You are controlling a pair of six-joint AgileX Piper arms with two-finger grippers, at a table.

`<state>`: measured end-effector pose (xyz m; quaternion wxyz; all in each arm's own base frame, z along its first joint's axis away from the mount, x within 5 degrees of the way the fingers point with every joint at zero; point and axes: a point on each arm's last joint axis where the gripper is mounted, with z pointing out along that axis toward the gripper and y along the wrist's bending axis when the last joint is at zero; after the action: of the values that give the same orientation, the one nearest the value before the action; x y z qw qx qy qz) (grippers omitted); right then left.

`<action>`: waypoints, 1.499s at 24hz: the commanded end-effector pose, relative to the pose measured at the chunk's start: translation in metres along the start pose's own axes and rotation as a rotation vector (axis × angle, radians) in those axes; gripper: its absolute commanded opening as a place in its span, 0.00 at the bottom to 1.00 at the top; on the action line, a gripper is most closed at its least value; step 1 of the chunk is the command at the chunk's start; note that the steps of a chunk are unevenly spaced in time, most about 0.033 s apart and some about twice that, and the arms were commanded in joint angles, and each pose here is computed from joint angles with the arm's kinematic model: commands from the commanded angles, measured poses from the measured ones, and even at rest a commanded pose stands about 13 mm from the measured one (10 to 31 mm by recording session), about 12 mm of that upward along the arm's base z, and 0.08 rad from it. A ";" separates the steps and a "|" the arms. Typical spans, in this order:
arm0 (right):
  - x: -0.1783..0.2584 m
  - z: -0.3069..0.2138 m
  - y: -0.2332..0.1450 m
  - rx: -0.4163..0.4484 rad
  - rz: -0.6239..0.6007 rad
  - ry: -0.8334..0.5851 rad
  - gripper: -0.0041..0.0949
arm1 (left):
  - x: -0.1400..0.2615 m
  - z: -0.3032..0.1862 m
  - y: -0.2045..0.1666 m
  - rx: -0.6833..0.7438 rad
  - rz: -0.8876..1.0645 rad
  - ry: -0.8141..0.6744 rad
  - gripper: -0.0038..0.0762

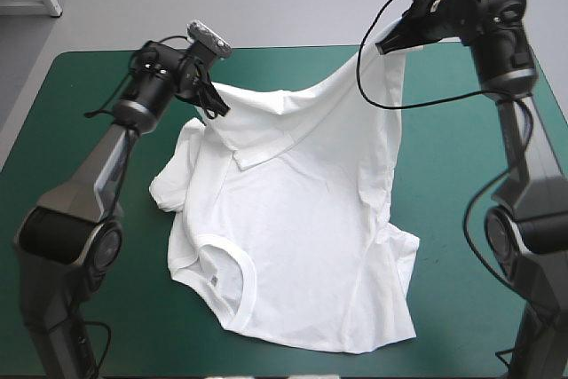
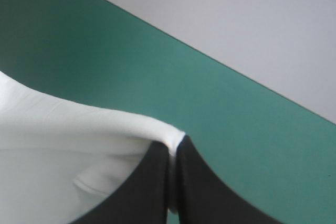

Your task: Fold the cloth

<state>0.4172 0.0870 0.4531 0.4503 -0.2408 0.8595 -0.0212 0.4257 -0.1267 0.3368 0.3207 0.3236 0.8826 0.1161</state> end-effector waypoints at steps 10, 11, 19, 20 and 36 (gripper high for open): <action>-0.004 0.048 -0.032 0.078 0.063 -0.104 0.06 | -0.023 0.019 0.020 -0.022 -0.096 -0.088 0.07; -0.003 0.051 -0.032 0.082 0.060 -0.096 0.08 | -0.021 0.020 0.023 -0.015 -0.110 -0.083 0.07; -0.015 0.011 -0.042 0.156 0.113 -0.166 0.73 | -0.014 0.003 0.039 0.040 -0.199 -0.102 0.66; -0.020 -0.010 -0.040 0.130 0.132 -0.185 0.71 | -0.016 -0.022 0.044 0.029 -0.209 -0.145 0.64; 0.025 -0.186 0.032 -0.273 0.194 -0.209 0.53 | 0.115 -0.188 -0.003 0.095 -0.376 -0.091 0.58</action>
<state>0.2718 0.0719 0.5392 0.4910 -0.2087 0.8316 0.1545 0.2693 -0.0613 0.4173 0.3137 0.2026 0.9275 0.0154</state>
